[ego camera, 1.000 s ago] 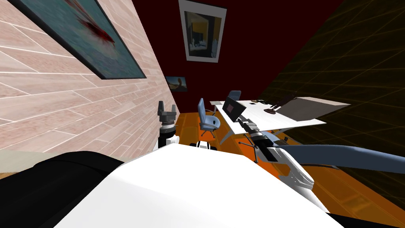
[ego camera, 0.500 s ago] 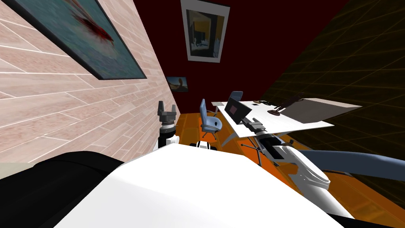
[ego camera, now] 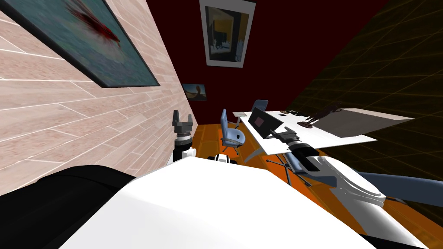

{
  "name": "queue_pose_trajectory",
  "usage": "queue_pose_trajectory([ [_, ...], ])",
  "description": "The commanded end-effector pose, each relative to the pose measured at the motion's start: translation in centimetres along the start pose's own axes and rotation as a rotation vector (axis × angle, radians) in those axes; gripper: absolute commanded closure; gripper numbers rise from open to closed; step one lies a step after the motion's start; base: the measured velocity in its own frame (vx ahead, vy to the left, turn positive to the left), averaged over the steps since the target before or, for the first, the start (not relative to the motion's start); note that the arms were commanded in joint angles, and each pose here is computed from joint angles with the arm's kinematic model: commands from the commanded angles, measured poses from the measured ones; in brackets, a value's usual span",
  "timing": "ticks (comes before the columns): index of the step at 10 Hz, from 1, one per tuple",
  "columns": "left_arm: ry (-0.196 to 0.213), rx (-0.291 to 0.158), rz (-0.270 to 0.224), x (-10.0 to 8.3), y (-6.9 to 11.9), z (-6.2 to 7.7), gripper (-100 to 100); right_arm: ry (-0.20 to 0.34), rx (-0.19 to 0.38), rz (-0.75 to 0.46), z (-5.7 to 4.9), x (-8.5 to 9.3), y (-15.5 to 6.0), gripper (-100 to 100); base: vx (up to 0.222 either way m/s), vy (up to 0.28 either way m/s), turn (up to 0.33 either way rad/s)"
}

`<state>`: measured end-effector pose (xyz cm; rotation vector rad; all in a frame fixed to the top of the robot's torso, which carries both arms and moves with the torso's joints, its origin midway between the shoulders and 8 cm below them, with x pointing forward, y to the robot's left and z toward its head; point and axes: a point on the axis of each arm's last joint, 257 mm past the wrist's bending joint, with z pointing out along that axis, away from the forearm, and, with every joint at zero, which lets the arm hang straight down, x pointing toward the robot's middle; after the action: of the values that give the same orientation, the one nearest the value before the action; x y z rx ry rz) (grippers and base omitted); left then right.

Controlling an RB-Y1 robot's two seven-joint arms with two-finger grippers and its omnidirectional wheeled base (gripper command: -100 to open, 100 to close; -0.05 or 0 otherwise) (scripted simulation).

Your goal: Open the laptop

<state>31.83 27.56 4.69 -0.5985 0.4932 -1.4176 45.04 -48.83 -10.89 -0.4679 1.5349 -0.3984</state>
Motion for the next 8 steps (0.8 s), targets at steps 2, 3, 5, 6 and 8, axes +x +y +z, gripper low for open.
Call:
queue_pose_trajectory([
  [2,0.000,0.000,0.000,0.0,0.0,0.0,0,0.047,0.038,-0.204,0.3,0.4,-4.1,-100,0.072,0.068,0.007],
  [3,0.000,0.000,0.000,0.0,0.0,0.0,0,0.063,0.051,-0.281,0.5,0.4,-5.7,-100,0.080,0.061,0.012],
  [5,0.000,0.000,0.000,0.0,0.0,0.0,0,0.063,0.052,-0.283,0.6,0.4,-5.8,-100,0.046,0.045,0.000],
  [6,0.000,0.000,0.000,0.0,0.0,0.0,0,0.064,0.053,-0.289,0.6,0.4,-5.9,-100,0.007,0.006,0.001],
  [8,0.000,0.000,0.000,0.0,0.0,0.0,0,0.069,0.051,-0.252,0.6,0.5,-6.5,100,0.010,-0.022,-0.003],
])
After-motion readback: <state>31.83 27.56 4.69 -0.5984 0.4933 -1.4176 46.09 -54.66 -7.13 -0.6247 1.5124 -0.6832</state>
